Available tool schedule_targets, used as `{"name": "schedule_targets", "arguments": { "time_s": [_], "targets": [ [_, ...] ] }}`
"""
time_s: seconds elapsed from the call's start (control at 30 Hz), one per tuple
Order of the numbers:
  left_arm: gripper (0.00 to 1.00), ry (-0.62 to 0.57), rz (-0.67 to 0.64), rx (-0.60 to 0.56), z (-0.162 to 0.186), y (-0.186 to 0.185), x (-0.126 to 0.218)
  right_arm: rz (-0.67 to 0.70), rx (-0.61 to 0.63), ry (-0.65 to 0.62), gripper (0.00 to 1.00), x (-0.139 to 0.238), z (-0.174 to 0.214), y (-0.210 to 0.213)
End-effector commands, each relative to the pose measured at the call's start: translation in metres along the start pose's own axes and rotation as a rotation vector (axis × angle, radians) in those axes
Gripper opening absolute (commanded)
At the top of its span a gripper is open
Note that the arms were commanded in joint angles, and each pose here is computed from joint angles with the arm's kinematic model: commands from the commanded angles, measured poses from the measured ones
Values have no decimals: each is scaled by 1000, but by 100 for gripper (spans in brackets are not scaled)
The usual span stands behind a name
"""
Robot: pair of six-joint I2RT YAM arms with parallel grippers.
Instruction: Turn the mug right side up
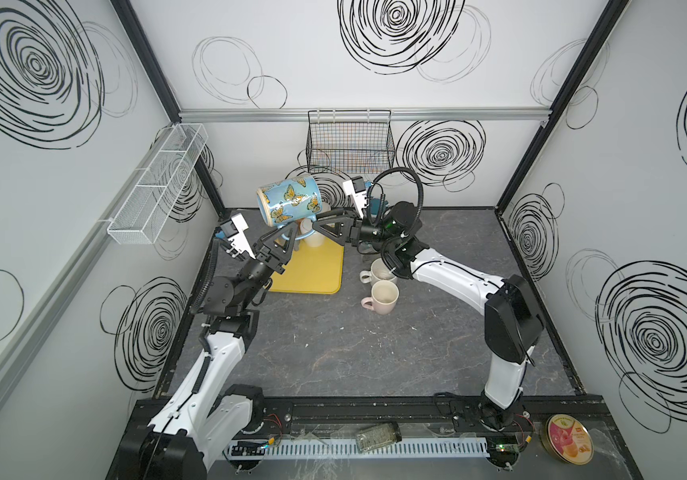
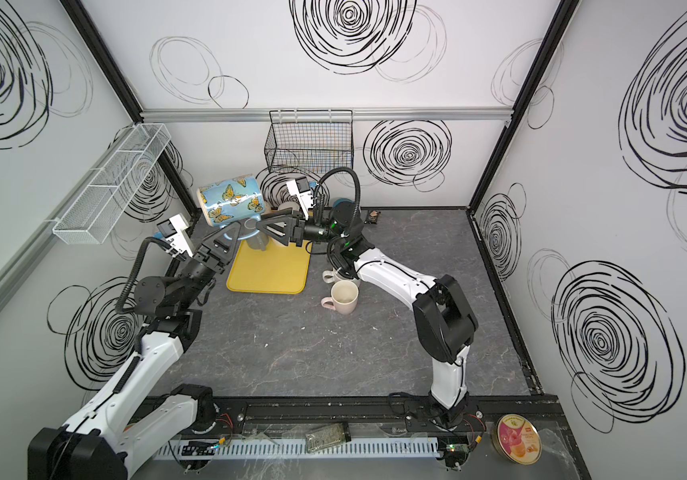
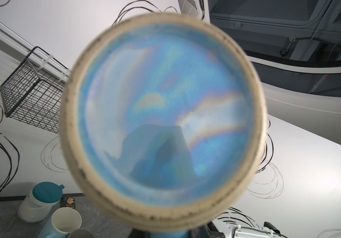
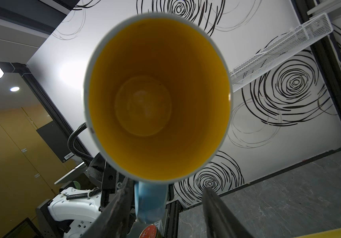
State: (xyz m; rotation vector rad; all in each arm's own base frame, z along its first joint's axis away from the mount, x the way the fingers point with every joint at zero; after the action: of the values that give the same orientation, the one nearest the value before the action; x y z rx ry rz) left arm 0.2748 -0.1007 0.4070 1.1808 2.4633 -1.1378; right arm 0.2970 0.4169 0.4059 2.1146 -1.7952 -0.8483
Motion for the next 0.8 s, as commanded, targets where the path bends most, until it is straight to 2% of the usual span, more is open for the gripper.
{"name": "schedule_targets", "arguments": {
  "time_s": [0.0,0.1,0.2,0.3,0.47,0.5,0.67,0.77],
  "targets": [
    [0,-96,164,-103,-23,-43,2,-78,41,5,60,-8,-6,17],
    [0,-97,167,-99,-21,-43,3,-86,47,11,58,-10,-5,18],
    [0,-85,174,-94,-19,-43,1,-104,56,22,49,-13,-4,21],
    [0,-74,174,-90,-17,-42,-1,-114,61,33,36,-13,-5,21],
    [1,-14,169,-67,-6,-34,-5,-119,96,53,6,-8,-9,22],
    [8,-2,166,-62,-4,-33,-5,-109,99,65,0,-7,-9,21],
    [34,43,161,-45,3,-28,-8,-26,153,87,0,10,-20,10],
    [44,71,151,-46,7,-25,-10,61,188,79,0,30,-33,1]
  ]
}}
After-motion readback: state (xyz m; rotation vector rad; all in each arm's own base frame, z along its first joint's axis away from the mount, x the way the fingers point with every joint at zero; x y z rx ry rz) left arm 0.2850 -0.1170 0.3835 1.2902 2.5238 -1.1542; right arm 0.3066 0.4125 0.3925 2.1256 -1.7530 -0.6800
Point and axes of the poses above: each gripper's point midway between its finger pads, its own x axis back along the fingers, its own y axis along the line the jaws close on, z = x × y, the point moved 3 cm from there along x, back along the fingers, and after that the axes turned 1 degree about -x, right-handed, at the moved point
